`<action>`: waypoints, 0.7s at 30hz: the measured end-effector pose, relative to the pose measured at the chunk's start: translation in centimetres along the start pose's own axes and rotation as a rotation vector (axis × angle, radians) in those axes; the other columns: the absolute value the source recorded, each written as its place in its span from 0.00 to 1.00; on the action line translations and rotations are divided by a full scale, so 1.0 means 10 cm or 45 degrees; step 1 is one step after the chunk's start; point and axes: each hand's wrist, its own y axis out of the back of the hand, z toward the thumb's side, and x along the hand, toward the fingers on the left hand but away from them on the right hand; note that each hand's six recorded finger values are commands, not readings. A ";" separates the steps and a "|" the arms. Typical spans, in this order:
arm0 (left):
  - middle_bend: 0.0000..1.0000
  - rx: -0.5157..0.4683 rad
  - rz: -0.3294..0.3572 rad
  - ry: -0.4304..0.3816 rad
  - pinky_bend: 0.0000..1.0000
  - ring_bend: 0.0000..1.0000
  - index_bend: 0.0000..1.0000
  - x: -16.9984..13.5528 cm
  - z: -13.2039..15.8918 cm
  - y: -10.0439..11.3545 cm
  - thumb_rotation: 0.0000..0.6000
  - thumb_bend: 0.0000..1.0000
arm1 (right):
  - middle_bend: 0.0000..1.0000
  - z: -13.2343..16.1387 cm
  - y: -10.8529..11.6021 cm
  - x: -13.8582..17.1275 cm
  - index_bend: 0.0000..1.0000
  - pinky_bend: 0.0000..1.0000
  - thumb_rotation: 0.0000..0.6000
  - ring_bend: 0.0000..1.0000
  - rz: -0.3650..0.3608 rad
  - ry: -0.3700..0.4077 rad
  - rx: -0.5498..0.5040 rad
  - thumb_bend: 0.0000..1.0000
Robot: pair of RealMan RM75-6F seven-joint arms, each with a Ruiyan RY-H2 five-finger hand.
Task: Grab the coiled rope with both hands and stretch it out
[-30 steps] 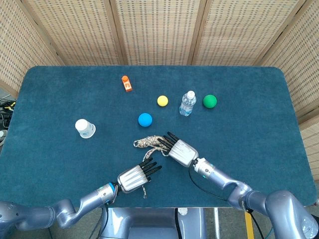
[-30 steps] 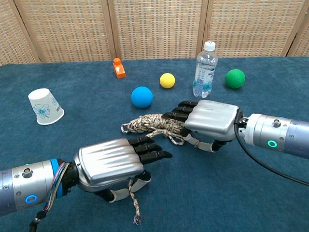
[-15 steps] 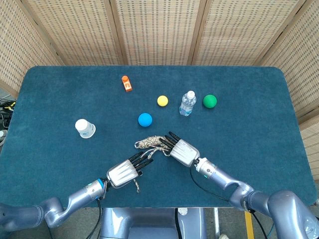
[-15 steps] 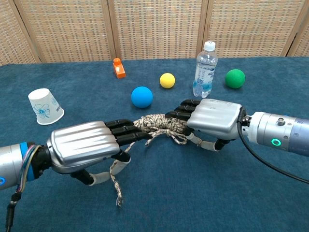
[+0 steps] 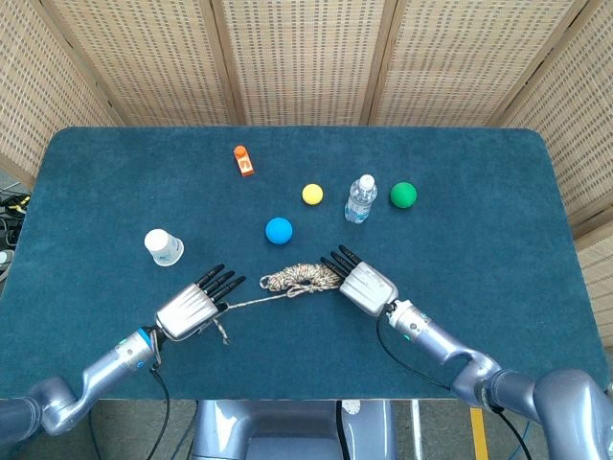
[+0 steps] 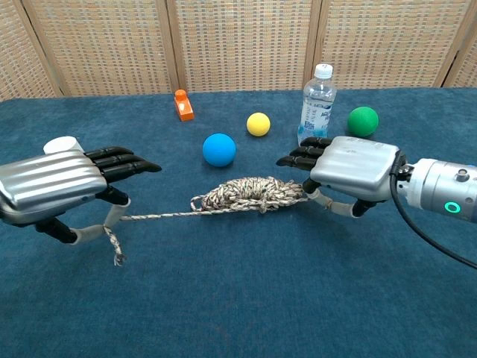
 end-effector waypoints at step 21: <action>0.00 0.124 -0.064 0.227 0.00 0.00 0.72 -0.62 -0.99 -0.21 1.00 0.51 | 0.01 -0.61 -0.03 0.49 0.67 0.00 1.00 0.00 0.092 -0.184 0.108 0.46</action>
